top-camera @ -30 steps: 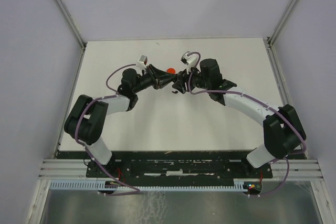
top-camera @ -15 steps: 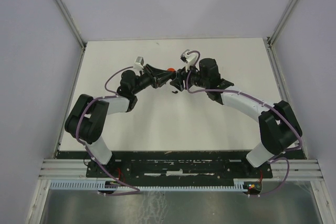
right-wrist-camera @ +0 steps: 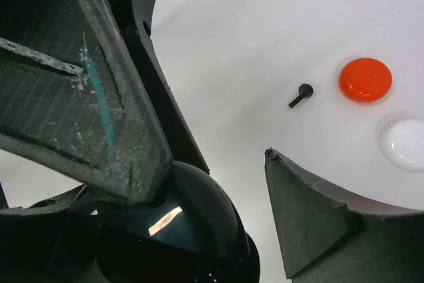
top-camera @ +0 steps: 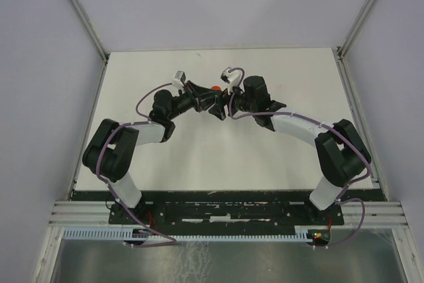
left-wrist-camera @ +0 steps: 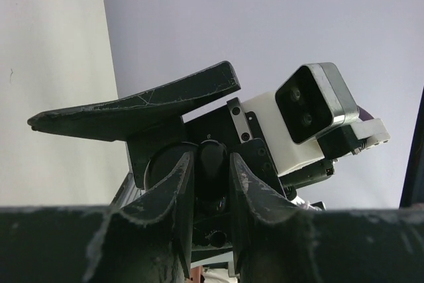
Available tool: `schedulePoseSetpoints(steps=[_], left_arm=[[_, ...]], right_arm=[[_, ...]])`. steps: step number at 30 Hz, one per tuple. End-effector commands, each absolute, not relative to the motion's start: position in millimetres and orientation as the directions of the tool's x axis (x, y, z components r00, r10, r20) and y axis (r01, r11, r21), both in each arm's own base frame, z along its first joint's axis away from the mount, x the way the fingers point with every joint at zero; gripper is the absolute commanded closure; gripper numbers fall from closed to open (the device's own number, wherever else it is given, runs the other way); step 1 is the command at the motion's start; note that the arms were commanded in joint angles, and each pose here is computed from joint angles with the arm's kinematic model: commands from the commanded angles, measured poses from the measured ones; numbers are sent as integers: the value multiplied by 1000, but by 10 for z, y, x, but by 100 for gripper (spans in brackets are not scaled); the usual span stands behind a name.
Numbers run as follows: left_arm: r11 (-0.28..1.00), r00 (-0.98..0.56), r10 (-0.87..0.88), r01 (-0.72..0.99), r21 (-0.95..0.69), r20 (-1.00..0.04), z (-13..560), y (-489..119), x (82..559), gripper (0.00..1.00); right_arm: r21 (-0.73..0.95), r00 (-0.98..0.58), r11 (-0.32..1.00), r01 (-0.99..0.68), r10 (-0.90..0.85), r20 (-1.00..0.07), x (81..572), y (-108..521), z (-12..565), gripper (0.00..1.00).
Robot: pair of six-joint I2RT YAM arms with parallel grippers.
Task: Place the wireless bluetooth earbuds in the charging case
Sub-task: Open the charging case.
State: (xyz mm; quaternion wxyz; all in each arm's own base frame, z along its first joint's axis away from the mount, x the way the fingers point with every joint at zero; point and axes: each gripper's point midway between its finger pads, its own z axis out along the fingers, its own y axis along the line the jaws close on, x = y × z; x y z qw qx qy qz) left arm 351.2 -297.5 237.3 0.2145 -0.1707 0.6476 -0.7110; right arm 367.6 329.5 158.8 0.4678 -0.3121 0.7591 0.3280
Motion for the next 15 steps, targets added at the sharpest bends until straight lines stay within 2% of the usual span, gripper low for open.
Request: schedulePoseSetpoints(steps=[1,15], left_arm=[[-176,-909,-404,186,-967,-101,2832,-3072,3141,97],[-150,-873,-475,202,-968,-108,2814,-2874,3444,97]], right_arm=[[178,-327,622,-763,-133,-936,3883,3310,1751,24],[138,-308,685,-716,-132,-942,3629,2911,1864,16]])
